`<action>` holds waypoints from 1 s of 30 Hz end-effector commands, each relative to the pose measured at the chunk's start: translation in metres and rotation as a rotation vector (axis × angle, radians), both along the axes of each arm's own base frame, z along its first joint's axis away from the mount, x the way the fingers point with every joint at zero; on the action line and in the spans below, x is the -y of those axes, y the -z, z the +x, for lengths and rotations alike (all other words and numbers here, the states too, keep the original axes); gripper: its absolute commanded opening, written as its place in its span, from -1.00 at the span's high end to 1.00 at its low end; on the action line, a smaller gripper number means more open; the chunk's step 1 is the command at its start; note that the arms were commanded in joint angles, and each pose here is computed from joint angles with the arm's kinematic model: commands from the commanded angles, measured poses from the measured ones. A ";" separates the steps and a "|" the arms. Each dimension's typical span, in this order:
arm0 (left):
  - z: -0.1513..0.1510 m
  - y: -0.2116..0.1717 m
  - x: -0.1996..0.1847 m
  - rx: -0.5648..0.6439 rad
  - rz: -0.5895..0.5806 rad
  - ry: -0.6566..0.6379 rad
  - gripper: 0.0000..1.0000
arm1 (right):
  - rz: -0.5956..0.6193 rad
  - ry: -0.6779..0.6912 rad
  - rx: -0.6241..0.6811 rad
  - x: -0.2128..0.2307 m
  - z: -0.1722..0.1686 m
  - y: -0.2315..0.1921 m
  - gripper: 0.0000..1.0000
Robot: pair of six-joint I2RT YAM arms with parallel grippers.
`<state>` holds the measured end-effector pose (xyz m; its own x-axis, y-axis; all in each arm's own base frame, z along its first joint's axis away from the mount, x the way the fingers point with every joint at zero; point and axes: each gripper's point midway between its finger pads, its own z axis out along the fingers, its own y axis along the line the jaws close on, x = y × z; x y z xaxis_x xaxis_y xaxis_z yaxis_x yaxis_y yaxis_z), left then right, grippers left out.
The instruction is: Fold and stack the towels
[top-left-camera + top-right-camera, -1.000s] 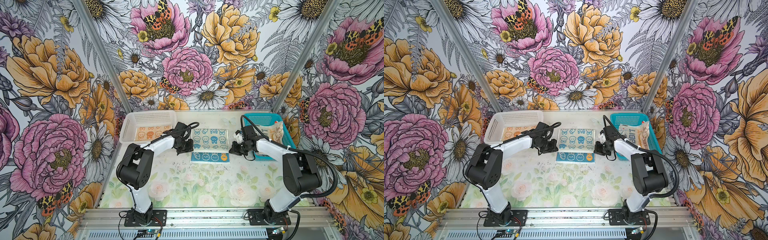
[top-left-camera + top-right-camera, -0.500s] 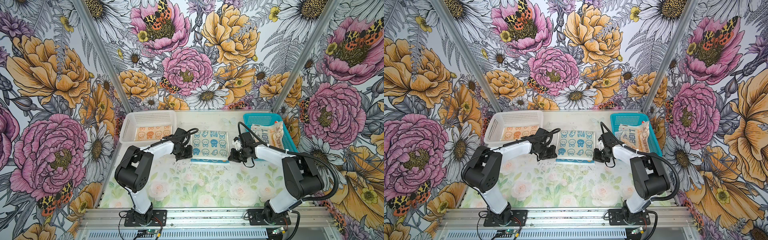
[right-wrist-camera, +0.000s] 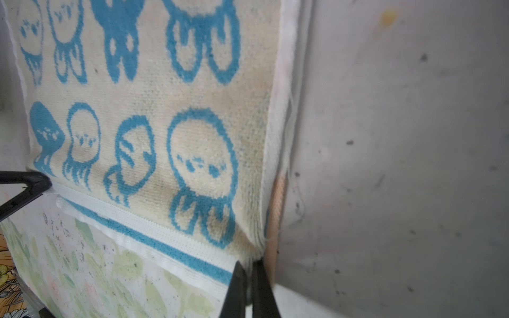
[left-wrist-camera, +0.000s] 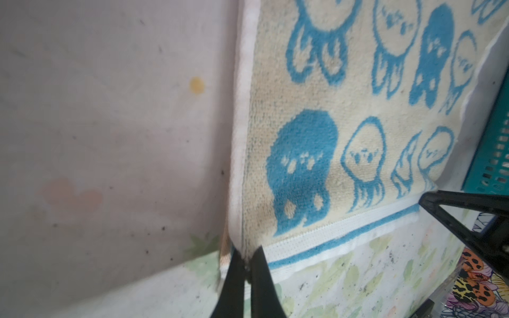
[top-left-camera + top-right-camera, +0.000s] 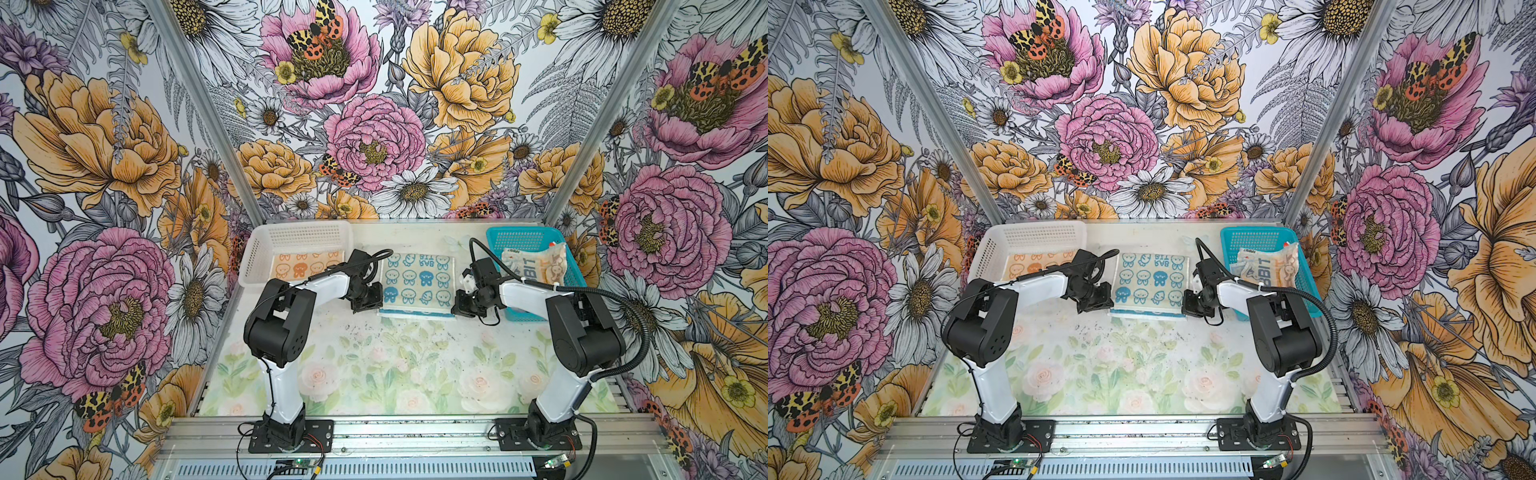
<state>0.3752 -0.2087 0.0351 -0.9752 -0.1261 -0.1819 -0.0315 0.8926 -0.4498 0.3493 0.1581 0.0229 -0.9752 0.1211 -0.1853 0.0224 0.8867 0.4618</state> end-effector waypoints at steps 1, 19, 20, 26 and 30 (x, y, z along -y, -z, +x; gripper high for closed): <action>0.021 -0.006 -0.035 0.022 0.103 -0.077 1.00 | -0.130 0.078 0.009 0.032 0.017 0.003 1.00; 0.004 -0.024 -0.040 0.025 0.141 -0.061 1.00 | -0.149 0.052 0.045 0.030 0.002 -0.034 1.00; 0.000 -0.020 -0.039 0.016 0.144 -0.058 1.00 | -0.152 0.050 0.036 0.030 -0.002 -0.029 1.00; -0.018 0.001 -0.036 -0.026 0.144 -0.049 1.00 | -0.162 0.049 -0.018 0.030 -0.018 -0.002 1.00; -0.022 0.011 -0.035 -0.047 0.153 -0.040 1.00 | -0.162 0.053 -0.038 0.030 -0.022 0.008 1.00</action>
<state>0.3503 -0.2054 0.0406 -0.9843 -0.0864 -0.1540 -0.0139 0.9076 -0.4197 0.3318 0.1599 0.0352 -0.9772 0.0928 -0.1909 0.0014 0.9020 0.4317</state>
